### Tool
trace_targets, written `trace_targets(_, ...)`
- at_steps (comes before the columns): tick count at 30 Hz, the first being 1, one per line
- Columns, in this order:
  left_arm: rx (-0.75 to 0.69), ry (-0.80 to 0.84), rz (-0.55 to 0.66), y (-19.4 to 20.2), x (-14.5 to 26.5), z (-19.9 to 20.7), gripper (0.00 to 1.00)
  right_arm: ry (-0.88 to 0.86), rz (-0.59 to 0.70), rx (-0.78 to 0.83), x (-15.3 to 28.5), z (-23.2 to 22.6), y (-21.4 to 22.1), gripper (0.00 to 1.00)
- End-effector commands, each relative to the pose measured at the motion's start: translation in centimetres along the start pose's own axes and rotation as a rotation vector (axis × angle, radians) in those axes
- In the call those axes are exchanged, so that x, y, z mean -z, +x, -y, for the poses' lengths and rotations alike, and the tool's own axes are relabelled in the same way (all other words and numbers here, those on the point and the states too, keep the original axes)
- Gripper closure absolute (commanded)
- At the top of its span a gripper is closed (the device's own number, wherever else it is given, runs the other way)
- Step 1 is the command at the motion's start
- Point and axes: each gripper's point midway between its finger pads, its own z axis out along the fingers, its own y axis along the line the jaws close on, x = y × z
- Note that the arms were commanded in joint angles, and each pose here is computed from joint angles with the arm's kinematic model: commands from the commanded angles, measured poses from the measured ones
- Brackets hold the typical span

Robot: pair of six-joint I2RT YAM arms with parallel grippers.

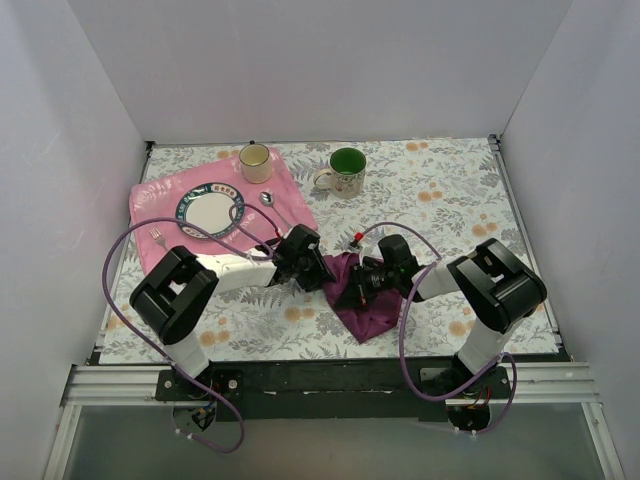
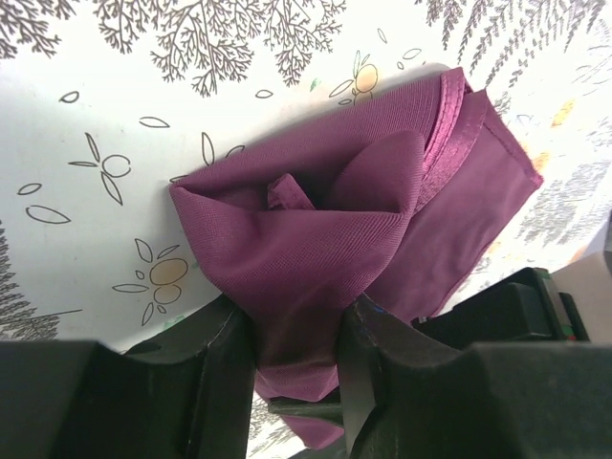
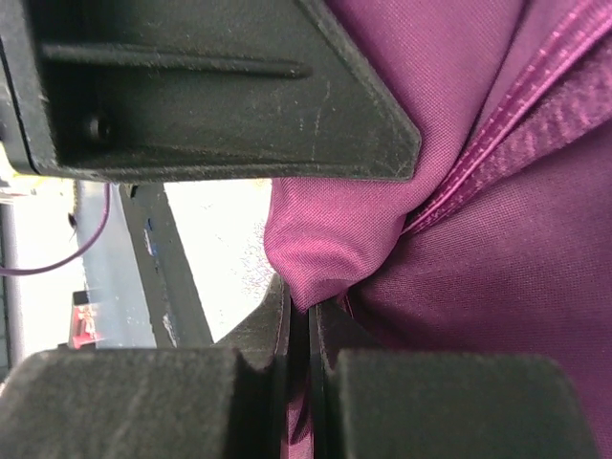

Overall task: Fold the napkin, place the utensils inside, and roll it up
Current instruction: Roll the napkin with the utensil

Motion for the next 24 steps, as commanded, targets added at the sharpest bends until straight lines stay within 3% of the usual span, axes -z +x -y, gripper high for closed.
trace_targets(1, -0.141, -0.271, 0.036, -0.6, 0.0, -6.5, 1.0, 0.104, -0.09, 0.017, 0.5, 1.8, 2.1, 0.99)
trace_targets(4, -0.149, -0.272, 0.012, -0.4, 0.6, -6.1, 1.0, 0.209, -0.106, 0.064, 1.0, 2.2, 1.0, 0.86)
trace_targets(8, -0.114, -0.239, -0.04, 0.6, 1.2, -5.1, 1.0, 0.361, -0.141, 0.085, 2.3, 1.0, -0.4, 0.55)
trace_targets(11, -0.091, -0.222, -0.037, 0.7, 1.6, -4.5, 1.0, 0.546, -0.124, 0.114, 3.7, 1.3, -1.3, 0.43)
trace_targets(19, -0.073, -0.204, -0.028, 0.6, 1.8, -3.9, 1.0, 0.566, -0.136, 0.215, 3.8, -0.6, -1.8, 0.26)
trace_targets(24, -0.058, -0.185, -0.018, 0.4, 2.0, -3.5, 1.0, 0.524, -0.171, 0.235, 3.1, -0.6, -0.7, 0.24)
